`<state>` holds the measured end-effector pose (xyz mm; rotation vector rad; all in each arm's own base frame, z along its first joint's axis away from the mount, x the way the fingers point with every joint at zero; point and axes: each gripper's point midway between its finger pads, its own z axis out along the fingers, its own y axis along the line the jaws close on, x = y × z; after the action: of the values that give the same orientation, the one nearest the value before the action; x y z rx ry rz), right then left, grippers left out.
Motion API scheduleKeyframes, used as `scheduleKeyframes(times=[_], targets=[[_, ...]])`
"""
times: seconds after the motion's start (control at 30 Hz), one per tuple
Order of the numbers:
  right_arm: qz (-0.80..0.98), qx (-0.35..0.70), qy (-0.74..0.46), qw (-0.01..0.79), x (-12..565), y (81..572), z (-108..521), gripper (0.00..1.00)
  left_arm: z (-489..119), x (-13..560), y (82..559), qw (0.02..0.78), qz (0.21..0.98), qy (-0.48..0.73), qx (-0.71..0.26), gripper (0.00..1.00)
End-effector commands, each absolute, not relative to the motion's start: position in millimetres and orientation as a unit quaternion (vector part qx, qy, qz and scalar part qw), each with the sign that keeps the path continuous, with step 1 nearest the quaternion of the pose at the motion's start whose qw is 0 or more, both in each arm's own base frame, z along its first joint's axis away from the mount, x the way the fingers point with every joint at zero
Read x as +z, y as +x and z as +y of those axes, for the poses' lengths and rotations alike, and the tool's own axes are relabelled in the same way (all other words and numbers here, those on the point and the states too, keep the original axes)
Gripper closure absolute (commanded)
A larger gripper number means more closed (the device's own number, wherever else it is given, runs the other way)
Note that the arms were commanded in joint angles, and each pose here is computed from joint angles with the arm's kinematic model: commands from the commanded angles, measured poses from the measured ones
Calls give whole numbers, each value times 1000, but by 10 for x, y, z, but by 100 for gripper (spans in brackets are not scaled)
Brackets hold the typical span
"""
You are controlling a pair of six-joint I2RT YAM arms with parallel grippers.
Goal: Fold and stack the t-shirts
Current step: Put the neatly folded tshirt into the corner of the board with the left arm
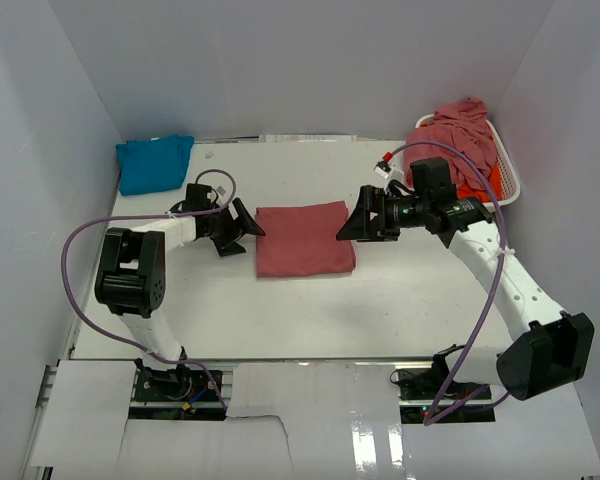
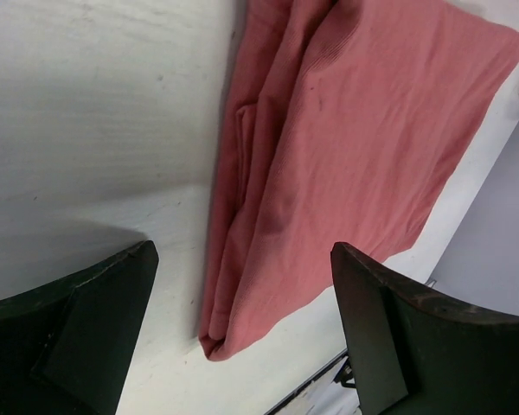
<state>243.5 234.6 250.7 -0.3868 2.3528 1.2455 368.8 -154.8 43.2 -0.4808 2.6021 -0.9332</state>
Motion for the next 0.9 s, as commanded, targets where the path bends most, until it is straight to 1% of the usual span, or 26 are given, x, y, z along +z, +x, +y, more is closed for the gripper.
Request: scheduleKeyframes(times=[0.0, 0.4, 0.53, 0.73, 0.77, 0.8, 0.83, 0.87], targets=[[856, 446, -134, 225, 2488, 2369, 2300, 7, -1496, 117, 3653, 157, 932, -166, -281, 7], [858, 443, -129, 227, 2457, 2367, 2280, 7, -1568, 33, 3635, 154, 938, -153, -271, 7], [858, 441, -126, 229, 2458, 2362, 2268, 8, -1645, -13, 3636, 160, 944, -136, -256, 8], [859, 440, -120, 231, 2448, 2345, 2229, 8, -1755, -69, 3680, 154, 945, -131, -258, 12], [859, 441, -120, 230, 2448, 2342, 2228, 8, -1780, -69, 3684, 153, 945, -129, -261, 14], [859, 440, -119, 232, 2450, 2343, 2219, 8, -1796, -62, 3702, 154, 944, -127, -263, 17], [860, 440, -118, 230, 2439, 2337, 2214, 8, -1810, -67, 3701, 153, 944, -126, -265, 30], [859, 442, -118, 231, 2444, 2331, 2211, 8, -1819, -94, 3694, 149, 944, -126, -265, 37]])
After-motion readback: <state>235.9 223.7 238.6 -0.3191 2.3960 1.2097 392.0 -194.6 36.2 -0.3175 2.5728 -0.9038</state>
